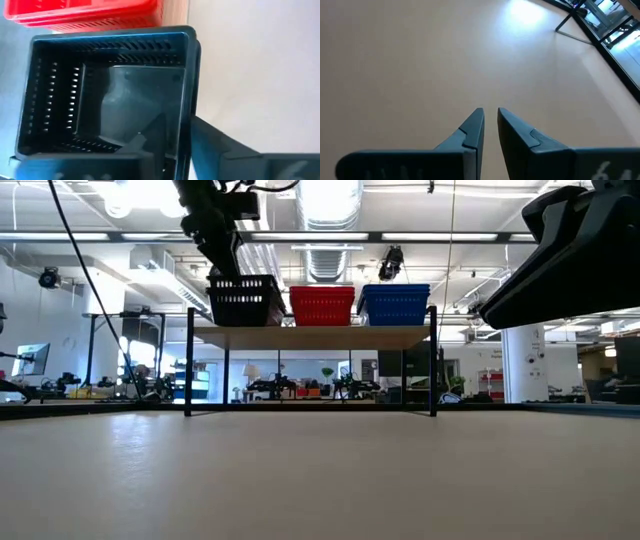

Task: Stack baskets on shelf by color
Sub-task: Stack the black bin on the black bins on the shelf

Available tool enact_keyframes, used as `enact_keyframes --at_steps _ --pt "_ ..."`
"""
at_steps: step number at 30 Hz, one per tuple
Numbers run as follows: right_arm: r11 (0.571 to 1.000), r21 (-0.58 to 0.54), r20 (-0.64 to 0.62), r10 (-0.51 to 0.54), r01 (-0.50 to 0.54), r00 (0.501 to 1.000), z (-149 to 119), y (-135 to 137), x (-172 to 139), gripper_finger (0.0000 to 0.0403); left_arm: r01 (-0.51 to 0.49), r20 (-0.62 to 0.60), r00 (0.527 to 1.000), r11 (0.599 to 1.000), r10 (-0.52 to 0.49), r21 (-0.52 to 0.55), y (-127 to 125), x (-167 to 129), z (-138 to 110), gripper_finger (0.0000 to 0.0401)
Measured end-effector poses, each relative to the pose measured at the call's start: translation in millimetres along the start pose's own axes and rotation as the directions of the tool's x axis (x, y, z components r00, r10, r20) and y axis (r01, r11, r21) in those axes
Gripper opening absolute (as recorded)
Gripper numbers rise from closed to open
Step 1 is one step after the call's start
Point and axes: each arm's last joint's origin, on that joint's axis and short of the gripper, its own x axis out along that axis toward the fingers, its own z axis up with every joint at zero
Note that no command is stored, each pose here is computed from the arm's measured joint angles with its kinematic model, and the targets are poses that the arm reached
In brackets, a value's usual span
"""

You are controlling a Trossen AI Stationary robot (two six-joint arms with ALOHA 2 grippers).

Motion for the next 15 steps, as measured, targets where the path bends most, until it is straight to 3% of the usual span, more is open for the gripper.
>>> enact_keyframes --at_steps 7,15 --pt "1.0 0.001 -0.001 0.0 0.0 1.0 -0.4 -0.1 0.1 0.0047 -0.019 0.061 0.998 1.0 0.021 -0.025 4.4 -16.6 6.8 0.0115" --pt "1.0 0.002 -0.001 0.0 0.0 1.0 -0.4 -0.1 0.1 0.0047 0.029 0.089 0.996 0.999 -0.031 0.022 -16.3 -25.9 10.9 0.0127"
